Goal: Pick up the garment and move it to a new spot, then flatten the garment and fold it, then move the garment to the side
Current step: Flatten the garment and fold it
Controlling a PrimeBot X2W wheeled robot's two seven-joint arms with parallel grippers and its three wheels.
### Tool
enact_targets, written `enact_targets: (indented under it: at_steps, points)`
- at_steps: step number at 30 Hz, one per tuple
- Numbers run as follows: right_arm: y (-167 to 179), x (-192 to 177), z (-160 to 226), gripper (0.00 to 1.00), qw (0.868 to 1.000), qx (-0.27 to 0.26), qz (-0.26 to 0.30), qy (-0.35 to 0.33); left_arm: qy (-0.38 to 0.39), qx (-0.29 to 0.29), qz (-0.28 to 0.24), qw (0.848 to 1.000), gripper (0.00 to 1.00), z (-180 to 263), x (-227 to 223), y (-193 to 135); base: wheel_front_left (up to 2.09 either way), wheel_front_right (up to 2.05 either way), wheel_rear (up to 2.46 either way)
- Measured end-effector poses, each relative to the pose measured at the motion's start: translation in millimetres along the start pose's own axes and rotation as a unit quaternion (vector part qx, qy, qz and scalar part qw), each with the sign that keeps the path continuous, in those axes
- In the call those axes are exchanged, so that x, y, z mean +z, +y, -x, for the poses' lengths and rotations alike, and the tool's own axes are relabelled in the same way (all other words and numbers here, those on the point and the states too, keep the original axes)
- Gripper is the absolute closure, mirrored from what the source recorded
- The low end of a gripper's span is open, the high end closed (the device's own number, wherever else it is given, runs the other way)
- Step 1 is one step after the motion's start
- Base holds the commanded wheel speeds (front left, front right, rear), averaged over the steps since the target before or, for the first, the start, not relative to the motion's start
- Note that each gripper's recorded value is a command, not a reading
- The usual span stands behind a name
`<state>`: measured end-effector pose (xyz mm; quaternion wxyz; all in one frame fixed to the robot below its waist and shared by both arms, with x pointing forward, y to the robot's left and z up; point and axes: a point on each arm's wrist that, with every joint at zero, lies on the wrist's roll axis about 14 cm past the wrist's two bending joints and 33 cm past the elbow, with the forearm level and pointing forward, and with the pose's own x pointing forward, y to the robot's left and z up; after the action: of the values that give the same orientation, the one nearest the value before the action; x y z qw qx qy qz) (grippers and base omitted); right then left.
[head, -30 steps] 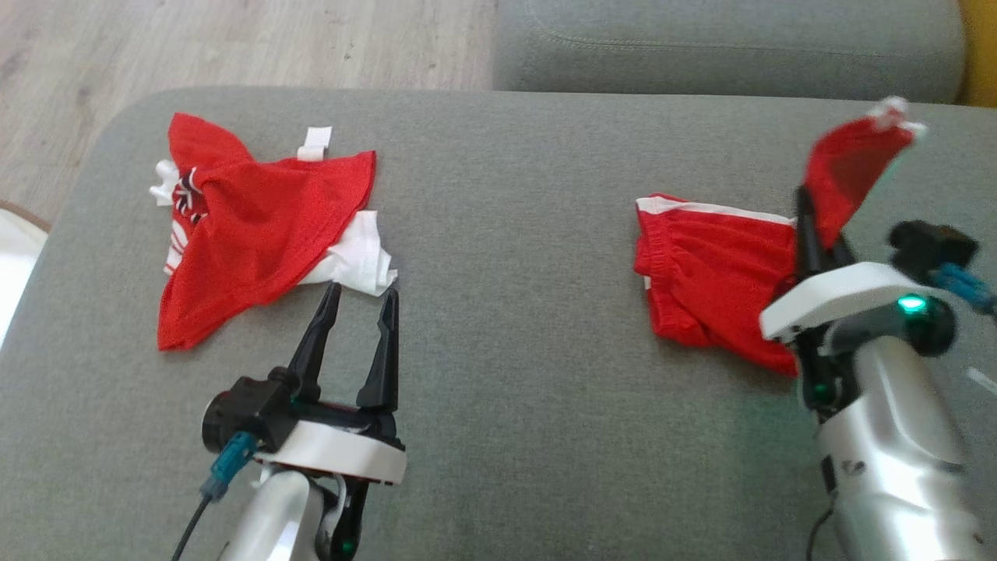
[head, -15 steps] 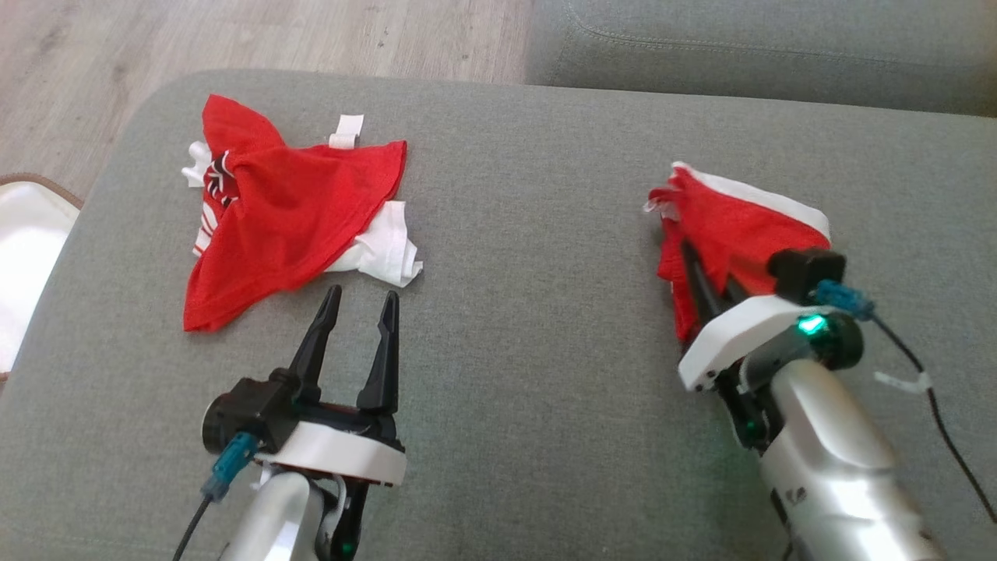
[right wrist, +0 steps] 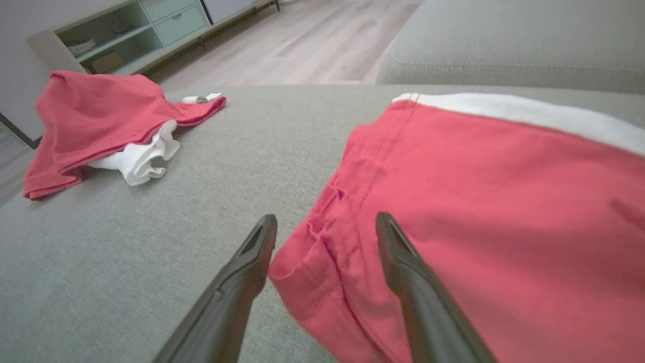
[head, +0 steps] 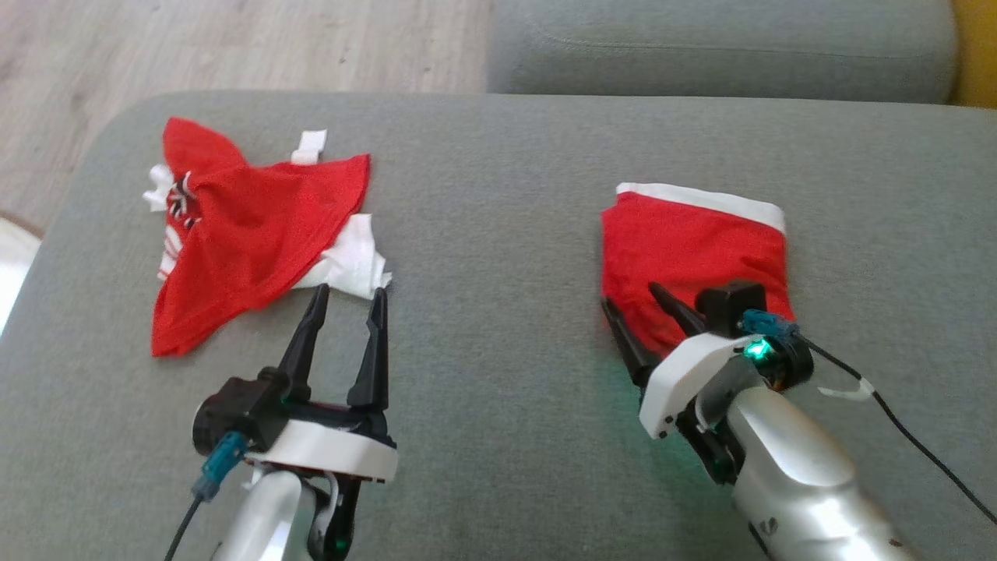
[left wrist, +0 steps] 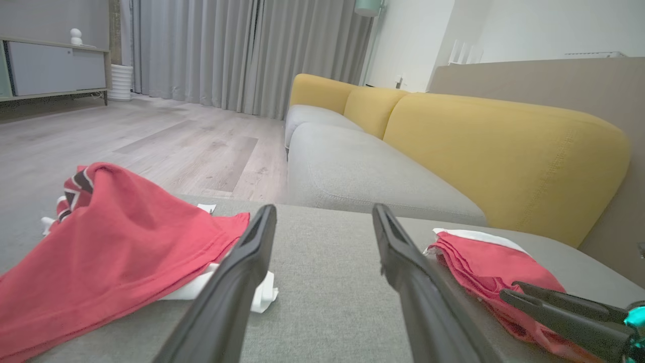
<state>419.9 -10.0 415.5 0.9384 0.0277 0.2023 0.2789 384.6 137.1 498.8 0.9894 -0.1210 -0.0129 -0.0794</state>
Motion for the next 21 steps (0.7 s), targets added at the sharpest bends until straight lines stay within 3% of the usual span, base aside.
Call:
enact_targets:
  at_steps: [3,7,13,16,21]
  points:
    - [-2.3,19.3,6.4,0.00,0.999,0.001,0.017,-0.043,-0.008,-0.009,0.000,1.000,0.00,-4.0,4.8,-6.0,0.00,0.00,0.00]
    - [-42.2,53.0,26.1,0.00,0.992,-0.045,0.033,-0.110,-0.021,-0.021,0.001,1.000,0.00,-10.2,13.3,-14.8,0.00,0.00,0.00]
    - [-103.5,108.6,68.4,0.00,0.966,-0.140,0.055,-0.211,-0.036,-0.033,0.003,0.999,0.00,-18.5,21.9,-24.0,0.00,0.00,0.00]
    - [-118.0,109.4,87.9,0.00,0.955,-0.179,0.052,-0.232,-0.038,-0.039,0.004,0.999,0.00,-21.7,22.9,-28.1,0.00,0.00,0.00]
    - [-125.5,77.0,112.3,0.00,0.947,-0.227,0.027,-0.225,-0.035,-0.043,0.006,0.998,0.00,-25.6,20.6,-30.3,0.00,0.00,0.00]
